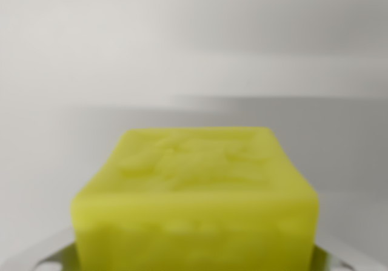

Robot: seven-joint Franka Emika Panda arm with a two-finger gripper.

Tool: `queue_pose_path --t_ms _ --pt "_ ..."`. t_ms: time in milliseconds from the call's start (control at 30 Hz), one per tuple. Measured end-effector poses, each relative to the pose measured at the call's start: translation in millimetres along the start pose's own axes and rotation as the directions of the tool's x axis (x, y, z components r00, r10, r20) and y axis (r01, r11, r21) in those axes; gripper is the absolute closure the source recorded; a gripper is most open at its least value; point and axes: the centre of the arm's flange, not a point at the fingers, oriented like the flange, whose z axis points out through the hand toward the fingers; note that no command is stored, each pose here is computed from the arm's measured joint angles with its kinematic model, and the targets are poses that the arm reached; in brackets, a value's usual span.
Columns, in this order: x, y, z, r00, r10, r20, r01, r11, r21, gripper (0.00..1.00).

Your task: Pick yellow cube

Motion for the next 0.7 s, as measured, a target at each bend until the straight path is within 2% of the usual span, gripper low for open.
queue_pose_path --t_ms 700 --pt "-0.1 0.1 -35 1.0 0.0 0.0004 0.0 1.0 -0.0004 1.0"
